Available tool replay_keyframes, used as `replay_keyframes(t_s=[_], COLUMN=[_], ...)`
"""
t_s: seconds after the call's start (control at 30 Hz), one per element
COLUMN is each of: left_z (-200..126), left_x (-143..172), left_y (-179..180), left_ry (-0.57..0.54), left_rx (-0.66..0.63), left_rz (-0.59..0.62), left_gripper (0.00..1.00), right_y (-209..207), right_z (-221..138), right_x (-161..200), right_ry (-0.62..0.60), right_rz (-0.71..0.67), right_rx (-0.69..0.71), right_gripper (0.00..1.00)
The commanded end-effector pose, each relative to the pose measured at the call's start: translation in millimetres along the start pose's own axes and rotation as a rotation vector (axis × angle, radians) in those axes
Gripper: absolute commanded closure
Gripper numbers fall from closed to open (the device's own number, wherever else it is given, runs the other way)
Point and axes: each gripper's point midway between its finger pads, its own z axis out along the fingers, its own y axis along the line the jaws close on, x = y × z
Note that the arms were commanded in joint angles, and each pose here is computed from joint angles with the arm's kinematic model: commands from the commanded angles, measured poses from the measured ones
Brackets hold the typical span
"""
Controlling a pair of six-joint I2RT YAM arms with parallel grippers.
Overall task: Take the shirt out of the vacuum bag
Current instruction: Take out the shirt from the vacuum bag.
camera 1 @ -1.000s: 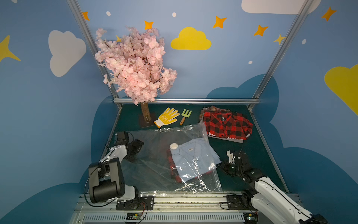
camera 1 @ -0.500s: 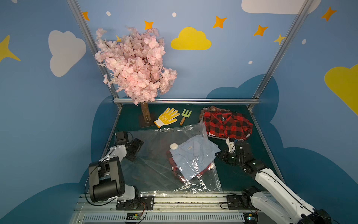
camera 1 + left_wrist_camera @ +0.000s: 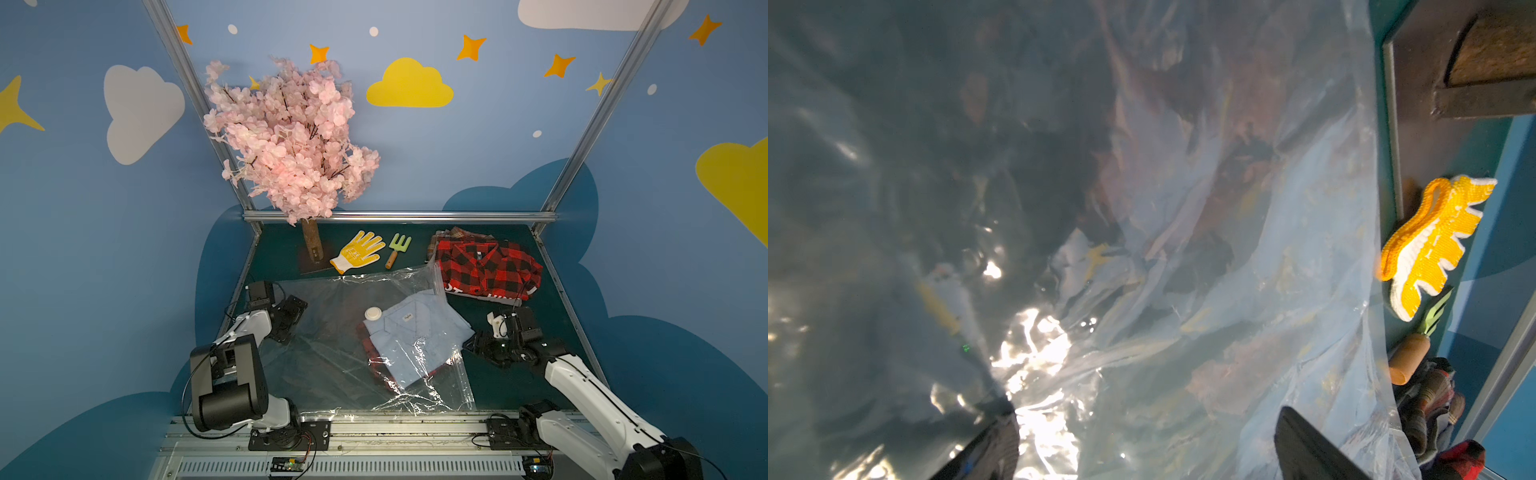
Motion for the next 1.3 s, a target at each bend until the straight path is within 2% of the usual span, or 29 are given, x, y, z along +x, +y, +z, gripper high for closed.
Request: replay_keyframes(t_s=[0.0,0.13,0.23,0.3,0.37,0.67,0.8,0.9,0.97,1.1,1.27], left_z=[21,21,22,23,23,22,23,22,23,23,24], left_x=[33,34,34,36,37,37,39,39,39,39,39], left_y=[60,60,59,58,58,58,56,54,54,55,54], left_ry=[0.110,0.113,0.118,0.125,0.125,0.124,0.140,0.142,0.145,0.146,0.146], left_rx=[-0.189,-0.186,-0.176,-0.171,-0.168,-0.164,-0.147,-0.140,-0.140,-0.139,-0.137], left_rz=[-0.039,-0.036,-0.038,-0.042,-0.043,-0.029,-0.033,-0.032,-0.031,-0.030,-0.030], left_gripper=[0.04,0.04,0.04,0.03,0.03,0.03,0.03,0.02,0.02,0.02,0.02], right_y=[1,8,22,33,31,18,33,38,39,47,61], right_z=[-8,-6,5,10,22,49,58,67,68,59,49], right_x=[-19,-59,-83,-91,-92,-80,-71,-62,-62,-69,-69], right_ry=[0.000,-0.028,-0.002,0.074,0.165,0.238,0.271,0.307,0.303,0.274,0.284], right_rz=[-0.064,-0.092,-0.049,-0.047,-0.021,0.070,0.062,0.048,0.053,0.036,-0.004], right_rx=[0.011,-0.049,-0.204,-0.317,-0.376,-0.399,-0.473,-0.472,-0.473,-0.481,-0.479], right_gripper=[0.30,0.26,0.24,0.24,0.23,0.22,0.22,0.23,0.28,0.45,0.76])
